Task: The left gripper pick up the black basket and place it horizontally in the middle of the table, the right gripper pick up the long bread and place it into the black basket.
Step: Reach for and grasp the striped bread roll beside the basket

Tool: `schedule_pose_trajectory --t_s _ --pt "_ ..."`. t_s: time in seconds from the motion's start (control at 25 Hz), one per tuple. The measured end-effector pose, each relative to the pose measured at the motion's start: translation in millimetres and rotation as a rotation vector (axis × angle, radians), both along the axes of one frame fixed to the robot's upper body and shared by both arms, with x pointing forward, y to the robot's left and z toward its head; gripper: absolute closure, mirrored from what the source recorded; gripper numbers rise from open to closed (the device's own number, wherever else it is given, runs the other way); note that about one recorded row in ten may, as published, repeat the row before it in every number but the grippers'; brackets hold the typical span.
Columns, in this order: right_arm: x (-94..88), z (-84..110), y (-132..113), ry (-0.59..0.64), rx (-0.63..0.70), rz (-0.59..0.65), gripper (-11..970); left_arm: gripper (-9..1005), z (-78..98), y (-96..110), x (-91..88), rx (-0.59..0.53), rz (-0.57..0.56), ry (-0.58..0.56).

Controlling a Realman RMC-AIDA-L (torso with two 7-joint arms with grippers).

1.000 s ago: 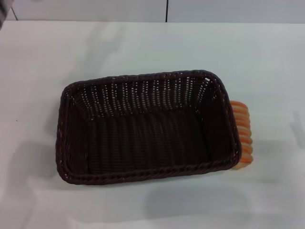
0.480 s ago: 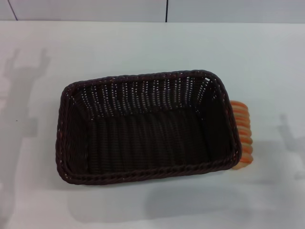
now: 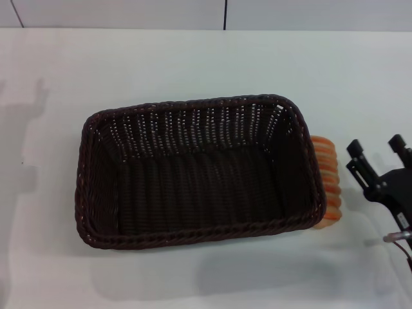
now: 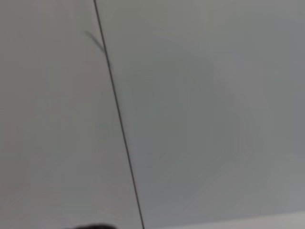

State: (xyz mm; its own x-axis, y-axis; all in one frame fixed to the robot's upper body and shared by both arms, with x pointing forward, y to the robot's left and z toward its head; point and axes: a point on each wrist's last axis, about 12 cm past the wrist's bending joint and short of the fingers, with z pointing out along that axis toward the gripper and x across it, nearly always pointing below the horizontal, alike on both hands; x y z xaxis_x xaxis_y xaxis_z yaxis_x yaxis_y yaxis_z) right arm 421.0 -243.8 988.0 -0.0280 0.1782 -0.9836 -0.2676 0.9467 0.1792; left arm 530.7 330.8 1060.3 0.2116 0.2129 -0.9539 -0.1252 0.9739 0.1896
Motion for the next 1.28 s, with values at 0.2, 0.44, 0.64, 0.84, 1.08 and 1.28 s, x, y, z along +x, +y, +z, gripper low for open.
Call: schedule_pose_trajectory --t_s 0.2,0.44,0.64,0.84,1.08,1.28 --pt "9.2 -4.3 11 0.053 -0.019 0.062 183 205 1.9 -4 4.7 0.003 -0.016 -0.002" --pt "17.6 -6.7 19 0.091 -0.03 0.094 187 205 2.6 -9 9.6 0.007 -0.037 0.007" --pt "22.2 -10.0 22 0.128 -0.044 0.109 190 205 2.2 -12 11.8 0.011 -0.05 0.016" --pt "28.0 -11.9 24 0.156 -0.058 0.121 193 205 2.5 -12 13.0 0.011 -0.052 0.017" --pt "33.3 -14.4 26 0.188 -0.072 0.129 197 205 1.5 -13 14.3 0.013 -0.055 0.025" --pt "35.6 -16.2 26 0.211 -0.077 0.129 219 205 2.1 -14 15.3 0.014 -0.058 0.023"
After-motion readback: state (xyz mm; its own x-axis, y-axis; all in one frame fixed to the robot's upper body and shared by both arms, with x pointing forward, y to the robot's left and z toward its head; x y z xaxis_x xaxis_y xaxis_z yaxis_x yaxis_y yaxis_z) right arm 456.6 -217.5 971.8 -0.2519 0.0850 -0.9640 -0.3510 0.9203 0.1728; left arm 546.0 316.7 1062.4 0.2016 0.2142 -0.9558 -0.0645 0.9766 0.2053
